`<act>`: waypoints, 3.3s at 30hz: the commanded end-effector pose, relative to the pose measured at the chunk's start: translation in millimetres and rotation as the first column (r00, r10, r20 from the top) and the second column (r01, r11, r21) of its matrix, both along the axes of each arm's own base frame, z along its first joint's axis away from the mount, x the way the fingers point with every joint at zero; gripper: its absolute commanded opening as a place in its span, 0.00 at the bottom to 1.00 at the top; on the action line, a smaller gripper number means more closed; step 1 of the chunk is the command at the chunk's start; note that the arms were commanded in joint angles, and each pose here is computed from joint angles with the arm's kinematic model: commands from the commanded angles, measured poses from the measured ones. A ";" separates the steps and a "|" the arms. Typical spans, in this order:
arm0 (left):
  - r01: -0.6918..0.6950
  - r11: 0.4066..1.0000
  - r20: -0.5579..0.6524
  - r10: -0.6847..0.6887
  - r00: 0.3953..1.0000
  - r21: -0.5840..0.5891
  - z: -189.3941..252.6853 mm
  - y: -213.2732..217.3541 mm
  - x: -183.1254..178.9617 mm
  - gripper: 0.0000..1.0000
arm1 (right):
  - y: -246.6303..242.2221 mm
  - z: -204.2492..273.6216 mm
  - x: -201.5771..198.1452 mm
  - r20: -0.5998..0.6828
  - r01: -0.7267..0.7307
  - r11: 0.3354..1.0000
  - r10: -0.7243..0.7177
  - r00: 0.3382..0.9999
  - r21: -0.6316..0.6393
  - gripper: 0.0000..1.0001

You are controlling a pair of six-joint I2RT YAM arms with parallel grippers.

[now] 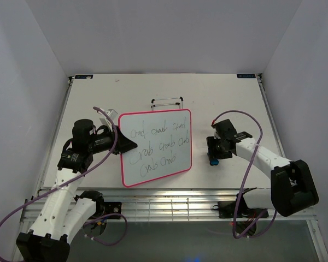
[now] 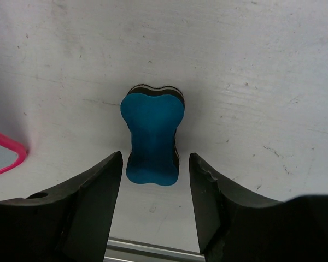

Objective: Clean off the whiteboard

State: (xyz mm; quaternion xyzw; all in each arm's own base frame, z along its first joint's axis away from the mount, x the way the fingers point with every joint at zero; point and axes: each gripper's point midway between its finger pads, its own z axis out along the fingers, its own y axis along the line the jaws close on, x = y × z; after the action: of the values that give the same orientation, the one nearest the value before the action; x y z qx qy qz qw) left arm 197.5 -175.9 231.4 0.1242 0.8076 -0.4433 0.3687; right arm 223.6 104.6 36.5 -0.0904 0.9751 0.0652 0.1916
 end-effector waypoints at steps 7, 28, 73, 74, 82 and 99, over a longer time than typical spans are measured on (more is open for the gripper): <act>0.026 0.999 0.075 -0.027 0.997 0.020 4.8 -2.6 2.3 0.00 | 9.4 -6.3 21.7 0.039 -0.013 1.000 0.013 0.999 -0.008 0.52; 0.036 0.999 0.022 -0.037 0.999 0.023 -2.0 -6.3 7.8 0.00 | 97.8 132.7 30.0 0.437 -0.285 0.922 0.149 0.887 0.264 0.31; 0.183 0.981 0.097 -0.177 0.979 -0.060 -17.3 -24.1 -5.1 0.00 | 332.7 186.1 -9.9 0.516 -0.712 0.678 0.550 0.656 0.182 0.29; 0.185 0.981 0.098 -0.179 0.979 -0.060 -17.1 -24.4 -5.2 0.00 | 347.0 189.5 -25.9 0.505 -0.740 0.648 0.586 0.634 0.179 0.29; 0.185 0.981 0.113 -0.178 0.978 -0.057 -14.4 -24.5 -6.8 0.00 | 350.7 170.6 -3.5 0.424 -0.682 0.725 0.589 0.688 0.098 0.30; 0.211 0.976 0.123 -0.202 0.972 -0.063 -12.2 -27.4 -10.2 0.00 | 233.2 145.9 54.4 0.340 -0.473 0.852 0.387 0.857 0.224 0.29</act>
State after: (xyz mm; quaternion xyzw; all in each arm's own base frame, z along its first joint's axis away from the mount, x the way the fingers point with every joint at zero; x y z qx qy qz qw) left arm 195.7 -190.2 190.8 0.0624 0.8157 -0.4959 0.2913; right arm 305.8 270.3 149.9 -0.2200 0.9097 0.1460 0.3206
